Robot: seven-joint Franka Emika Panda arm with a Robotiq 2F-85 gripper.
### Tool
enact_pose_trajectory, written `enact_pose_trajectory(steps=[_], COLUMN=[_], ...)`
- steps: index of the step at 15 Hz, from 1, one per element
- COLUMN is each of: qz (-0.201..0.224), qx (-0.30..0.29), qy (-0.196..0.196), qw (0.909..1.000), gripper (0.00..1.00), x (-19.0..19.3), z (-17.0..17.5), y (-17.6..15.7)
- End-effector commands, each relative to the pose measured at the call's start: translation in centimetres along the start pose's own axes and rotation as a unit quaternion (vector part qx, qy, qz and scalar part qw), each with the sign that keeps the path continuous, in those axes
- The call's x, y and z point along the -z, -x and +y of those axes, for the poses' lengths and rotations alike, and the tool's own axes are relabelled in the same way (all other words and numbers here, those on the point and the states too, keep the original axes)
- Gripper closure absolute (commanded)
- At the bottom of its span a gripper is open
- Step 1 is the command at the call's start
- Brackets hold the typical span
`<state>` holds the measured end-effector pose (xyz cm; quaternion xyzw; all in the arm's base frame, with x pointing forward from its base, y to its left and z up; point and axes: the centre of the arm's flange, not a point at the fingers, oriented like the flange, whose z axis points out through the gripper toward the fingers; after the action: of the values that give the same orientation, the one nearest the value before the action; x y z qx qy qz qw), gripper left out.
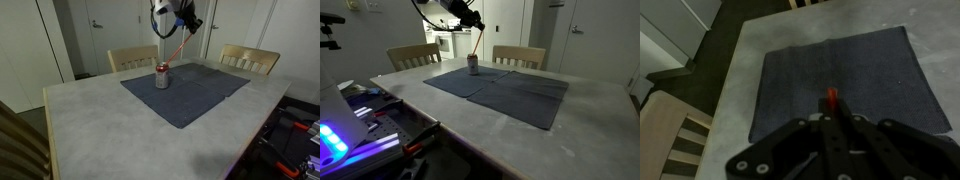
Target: Put the straw in the soda can
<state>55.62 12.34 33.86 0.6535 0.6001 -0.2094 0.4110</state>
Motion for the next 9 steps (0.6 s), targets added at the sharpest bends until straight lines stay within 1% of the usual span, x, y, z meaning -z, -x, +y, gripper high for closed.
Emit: enact_pose_trajectory(steps=[1, 5, 9], qz=[0.003, -0.008, -0.044], qx=[0.028, 0.039, 0.033], qy=[0.003, 0.002, -0.014], qw=[0.9996, 0.9992, 0.9984], gripper=[0.98, 0.98, 0.98], x=[-0.1, 0.5, 1.4], z=[1.4, 2.0, 1.6], y=[-1.4, -1.6, -0.7])
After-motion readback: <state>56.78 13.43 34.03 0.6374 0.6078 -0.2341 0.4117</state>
